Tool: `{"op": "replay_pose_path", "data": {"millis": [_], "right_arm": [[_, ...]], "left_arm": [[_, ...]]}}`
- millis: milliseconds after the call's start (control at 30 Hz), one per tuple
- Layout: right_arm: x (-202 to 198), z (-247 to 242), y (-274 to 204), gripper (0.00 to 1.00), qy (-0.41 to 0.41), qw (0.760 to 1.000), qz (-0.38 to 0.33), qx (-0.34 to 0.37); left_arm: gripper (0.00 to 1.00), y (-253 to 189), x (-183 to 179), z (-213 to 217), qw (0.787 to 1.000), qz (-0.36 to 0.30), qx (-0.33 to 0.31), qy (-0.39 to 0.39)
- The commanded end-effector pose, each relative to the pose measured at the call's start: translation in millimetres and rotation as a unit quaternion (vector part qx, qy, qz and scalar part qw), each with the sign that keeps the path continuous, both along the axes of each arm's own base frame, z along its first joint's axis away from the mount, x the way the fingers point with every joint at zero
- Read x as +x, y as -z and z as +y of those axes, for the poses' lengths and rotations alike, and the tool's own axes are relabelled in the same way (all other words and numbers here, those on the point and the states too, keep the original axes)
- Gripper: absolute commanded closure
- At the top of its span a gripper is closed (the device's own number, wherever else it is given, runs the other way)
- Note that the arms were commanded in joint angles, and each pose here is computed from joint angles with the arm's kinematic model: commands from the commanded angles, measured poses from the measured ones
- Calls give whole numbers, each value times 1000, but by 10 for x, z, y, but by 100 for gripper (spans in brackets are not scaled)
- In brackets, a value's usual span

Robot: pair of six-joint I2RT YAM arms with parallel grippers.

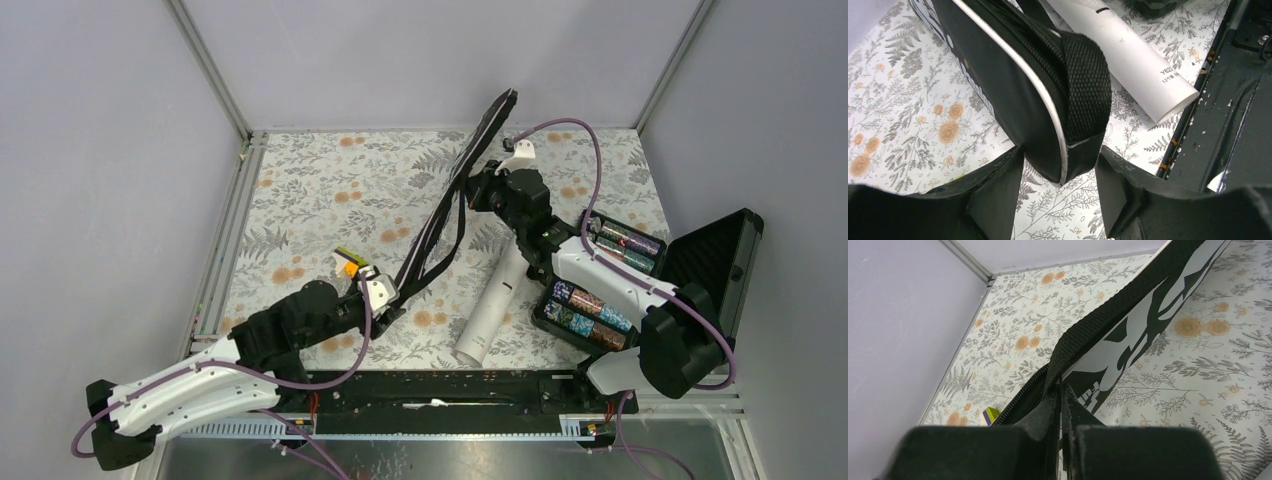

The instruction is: Pack up the badminton gear

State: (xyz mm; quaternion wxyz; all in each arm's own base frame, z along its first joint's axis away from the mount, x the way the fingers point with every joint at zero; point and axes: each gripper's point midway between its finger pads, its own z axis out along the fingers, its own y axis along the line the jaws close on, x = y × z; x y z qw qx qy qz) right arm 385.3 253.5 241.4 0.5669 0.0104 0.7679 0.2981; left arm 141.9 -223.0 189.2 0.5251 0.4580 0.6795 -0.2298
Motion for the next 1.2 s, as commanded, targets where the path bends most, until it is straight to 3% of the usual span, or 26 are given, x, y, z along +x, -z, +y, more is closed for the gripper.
{"op": "replay_pose_path", "data": {"millis": [0, 300, 467, 667, 1067, 1167], "right_arm": [[-63, 116, -629, 100, -40, 994, -80, 61], [-609, 406, -459, 100, -203, 970, -131, -13], [-920, 451, -423, 100, -260, 953, -157, -16], [-1412, 684, -328, 100, -357, 918, -168, -30], [-2270, 933, -311, 100, -476, 857, -192, -46], [-2383, 957, -302, 100, -486, 851, -195, -47]], "left_arm": [[43, -278, 101, -45, 998, -39, -38, -13], [62, -405, 216, -87, 997, -32, -45, -44], [74, -451, 248, -120, 996, -31, -60, -52], [75, -510, 278, -158, 995, -29, -71, -58], [77, -610, 345, -211, 994, -16, -85, -73], [77, -634, 357, -235, 993, -12, -88, -73]]}}
